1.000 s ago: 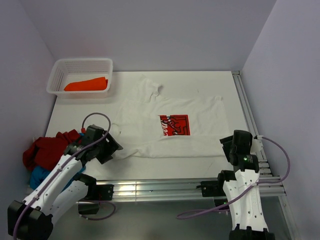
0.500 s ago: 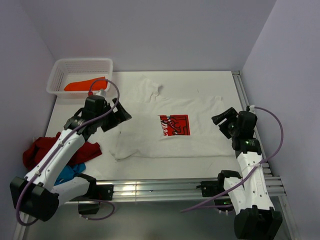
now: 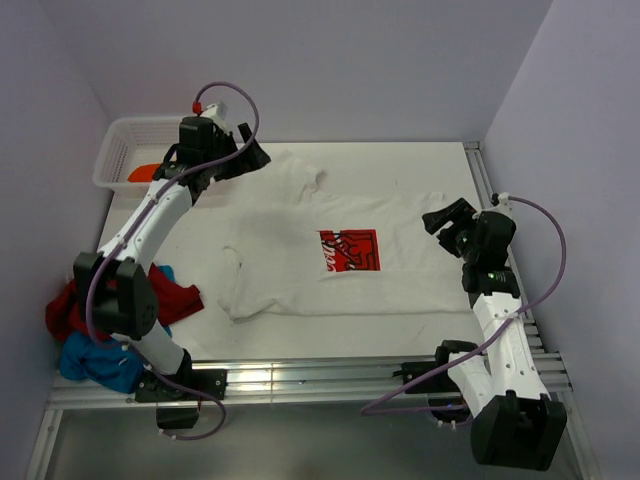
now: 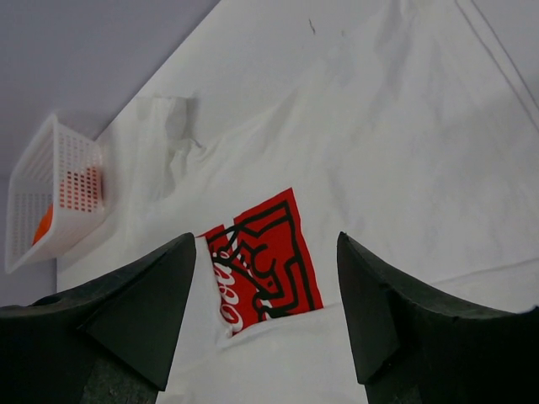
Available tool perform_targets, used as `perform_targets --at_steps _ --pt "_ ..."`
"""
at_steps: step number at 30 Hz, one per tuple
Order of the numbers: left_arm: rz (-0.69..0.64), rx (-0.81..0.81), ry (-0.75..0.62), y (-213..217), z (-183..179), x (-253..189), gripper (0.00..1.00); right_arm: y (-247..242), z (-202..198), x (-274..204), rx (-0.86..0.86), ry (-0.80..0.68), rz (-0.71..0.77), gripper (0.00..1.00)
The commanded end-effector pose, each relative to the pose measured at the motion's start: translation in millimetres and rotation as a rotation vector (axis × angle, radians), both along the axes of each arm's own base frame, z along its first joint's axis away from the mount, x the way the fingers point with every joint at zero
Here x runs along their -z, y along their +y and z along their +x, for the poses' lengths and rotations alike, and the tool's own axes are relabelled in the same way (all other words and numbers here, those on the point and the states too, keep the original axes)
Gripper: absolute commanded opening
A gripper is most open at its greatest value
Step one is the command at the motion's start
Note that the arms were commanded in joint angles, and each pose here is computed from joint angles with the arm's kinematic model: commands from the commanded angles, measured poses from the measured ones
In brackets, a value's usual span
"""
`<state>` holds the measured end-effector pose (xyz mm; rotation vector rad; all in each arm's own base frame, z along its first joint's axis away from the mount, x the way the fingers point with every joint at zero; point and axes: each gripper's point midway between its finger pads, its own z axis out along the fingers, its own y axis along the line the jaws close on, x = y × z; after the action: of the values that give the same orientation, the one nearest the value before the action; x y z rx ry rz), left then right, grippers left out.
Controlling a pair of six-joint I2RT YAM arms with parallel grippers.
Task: Roll the t-shirts
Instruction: Fold the tshirt
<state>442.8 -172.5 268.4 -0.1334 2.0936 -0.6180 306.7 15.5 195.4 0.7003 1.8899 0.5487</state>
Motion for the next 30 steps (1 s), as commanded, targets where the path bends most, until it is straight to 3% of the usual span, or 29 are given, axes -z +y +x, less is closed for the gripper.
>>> perform_targets --at_steps 1,8,10,11,12,20,26,30 --pt "-0.091 0.102 -0.064 4 37 11 1.0 -2 12 -16 -0.008 -0.121 -0.029 0.75" --pt "-0.11 0.108 -0.07 -4 98 46 0.96 1 16 -7 -0.01 -0.148 0.011 0.7" --pt "-0.108 0.114 -0.022 -8 113 74 0.95 4 15 0 -0.01 -0.158 0.034 0.69" --pt "-0.109 0.124 -0.052 -11 124 64 0.95 4 15 3 -0.011 -0.155 0.041 0.69" --pt "-0.104 0.124 -0.025 -12 132 84 0.94 6 14 7 -0.015 -0.149 0.049 0.69" --pt "-0.032 0.107 -0.088 -12 195 112 0.9 10 8 1 -0.044 -0.153 0.023 0.67" --pt "-0.019 0.115 -0.115 -15 217 150 0.88 14 10 0 -0.06 -0.151 0.038 0.67" --pt "-0.11 0.106 -0.136 -25 226 156 0.82 18 14 1 -0.081 -0.135 0.06 0.67"
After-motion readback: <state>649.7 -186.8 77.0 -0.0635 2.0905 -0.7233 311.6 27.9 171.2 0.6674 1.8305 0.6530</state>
